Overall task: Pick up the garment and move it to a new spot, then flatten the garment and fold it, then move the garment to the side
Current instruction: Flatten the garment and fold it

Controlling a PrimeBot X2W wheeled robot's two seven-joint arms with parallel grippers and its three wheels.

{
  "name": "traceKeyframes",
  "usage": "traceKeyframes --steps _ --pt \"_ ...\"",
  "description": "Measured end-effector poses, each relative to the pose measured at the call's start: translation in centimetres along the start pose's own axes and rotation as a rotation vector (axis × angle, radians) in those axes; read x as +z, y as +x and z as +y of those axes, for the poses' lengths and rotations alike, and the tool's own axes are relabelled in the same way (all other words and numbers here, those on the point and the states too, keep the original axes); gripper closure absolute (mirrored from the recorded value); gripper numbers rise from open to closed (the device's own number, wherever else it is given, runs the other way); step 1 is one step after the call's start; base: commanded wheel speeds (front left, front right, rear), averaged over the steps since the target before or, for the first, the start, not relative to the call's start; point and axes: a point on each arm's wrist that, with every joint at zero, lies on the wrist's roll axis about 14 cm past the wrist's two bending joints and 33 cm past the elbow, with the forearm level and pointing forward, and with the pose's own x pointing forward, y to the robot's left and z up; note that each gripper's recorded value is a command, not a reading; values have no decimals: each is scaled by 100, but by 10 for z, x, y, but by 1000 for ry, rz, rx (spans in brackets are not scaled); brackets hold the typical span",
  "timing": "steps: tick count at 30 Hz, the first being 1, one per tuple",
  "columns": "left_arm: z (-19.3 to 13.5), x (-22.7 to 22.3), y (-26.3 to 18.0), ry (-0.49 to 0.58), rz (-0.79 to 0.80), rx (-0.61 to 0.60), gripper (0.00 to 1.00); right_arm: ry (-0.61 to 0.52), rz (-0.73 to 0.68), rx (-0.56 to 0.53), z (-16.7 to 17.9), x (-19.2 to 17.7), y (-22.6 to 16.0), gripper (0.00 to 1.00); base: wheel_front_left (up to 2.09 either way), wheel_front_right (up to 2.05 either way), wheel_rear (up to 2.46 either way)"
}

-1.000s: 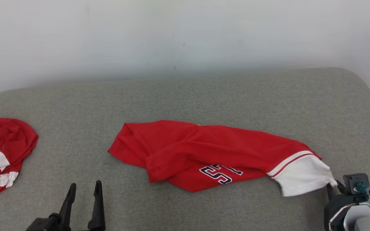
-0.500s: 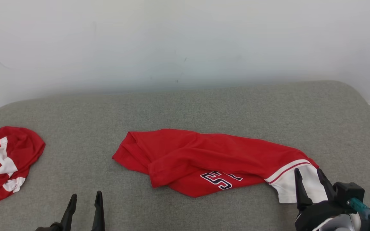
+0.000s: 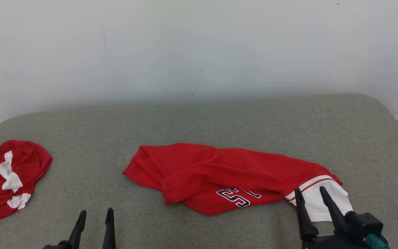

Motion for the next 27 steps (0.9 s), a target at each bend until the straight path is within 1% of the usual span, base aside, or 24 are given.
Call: traceKeyframes --steps 4,14,17,22,27 --pt "0 -2 -1 7 8 -5 0 2 37 21 9 -8 -3 0 0 0 0" --pt "0 -16 2 1 50 -7 0 4 64 30 12 -12 -2 0 0 0 0" --pt "-4 -25 13 -10 92 -20 0 10 76 38 15 -16 -1 0 0 0 0" --pt "-10 -37 47 -22 190 -41 0 16 96 52 20 -20 0 0 0 0 0" --pt "-11 -54 76 -44 307 -23 0 5 112 64 23 -23 3 0 0 0 0"
